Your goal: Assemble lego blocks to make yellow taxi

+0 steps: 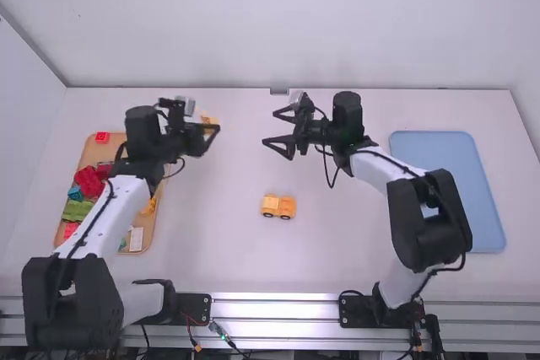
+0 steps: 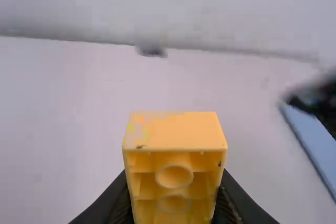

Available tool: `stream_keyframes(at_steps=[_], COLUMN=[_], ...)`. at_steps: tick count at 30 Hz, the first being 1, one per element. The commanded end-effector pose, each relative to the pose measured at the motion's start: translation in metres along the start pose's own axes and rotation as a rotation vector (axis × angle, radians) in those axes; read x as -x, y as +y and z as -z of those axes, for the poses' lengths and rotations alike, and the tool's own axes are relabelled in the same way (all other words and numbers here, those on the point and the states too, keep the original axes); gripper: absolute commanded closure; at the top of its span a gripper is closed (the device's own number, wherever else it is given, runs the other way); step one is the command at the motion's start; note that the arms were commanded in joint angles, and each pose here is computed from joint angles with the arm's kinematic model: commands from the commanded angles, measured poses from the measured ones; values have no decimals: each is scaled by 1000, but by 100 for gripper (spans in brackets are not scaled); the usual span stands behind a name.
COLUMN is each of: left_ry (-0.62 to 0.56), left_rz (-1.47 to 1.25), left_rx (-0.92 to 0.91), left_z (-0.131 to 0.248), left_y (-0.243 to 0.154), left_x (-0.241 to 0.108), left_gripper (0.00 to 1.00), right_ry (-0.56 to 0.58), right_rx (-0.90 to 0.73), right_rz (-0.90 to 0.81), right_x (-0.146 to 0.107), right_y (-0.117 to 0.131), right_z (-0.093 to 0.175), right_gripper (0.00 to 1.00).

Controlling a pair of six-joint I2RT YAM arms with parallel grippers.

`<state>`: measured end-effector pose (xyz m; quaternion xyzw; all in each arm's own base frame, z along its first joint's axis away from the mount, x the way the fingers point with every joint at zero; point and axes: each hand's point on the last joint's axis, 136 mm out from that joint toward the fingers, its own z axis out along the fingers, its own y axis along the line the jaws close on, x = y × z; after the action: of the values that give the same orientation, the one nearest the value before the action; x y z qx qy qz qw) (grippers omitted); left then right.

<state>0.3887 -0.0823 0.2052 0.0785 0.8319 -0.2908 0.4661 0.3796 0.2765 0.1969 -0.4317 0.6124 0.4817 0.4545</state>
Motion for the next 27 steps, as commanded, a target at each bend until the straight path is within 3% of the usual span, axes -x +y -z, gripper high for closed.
stream_keyframes(at_steps=[1,4,10,21,27], left_ry=[35,13,-31,-35,-31], left_rz=[-182,-250,-332,-322,-311], left_rx=[-321,-509,-694,-796,-811], left_z=[-2,-4,2,-13,-16], left_y=[-60,-91,-110,-107,-107], left_x=[-29,-46,-61,-60,-54], left_gripper=[78,78,83,88,88], right_ry=[-14,-4,8,31,14], right_rx=[343,426,458,506,498], right_rz=[-98,-122,-140,-170,-105], right_x=[10,14,13,11,11], right_y=[43,48,51,68,71], right_z=[7,7,5,-9,-17], right_gripper=[1,2,2,5,18])
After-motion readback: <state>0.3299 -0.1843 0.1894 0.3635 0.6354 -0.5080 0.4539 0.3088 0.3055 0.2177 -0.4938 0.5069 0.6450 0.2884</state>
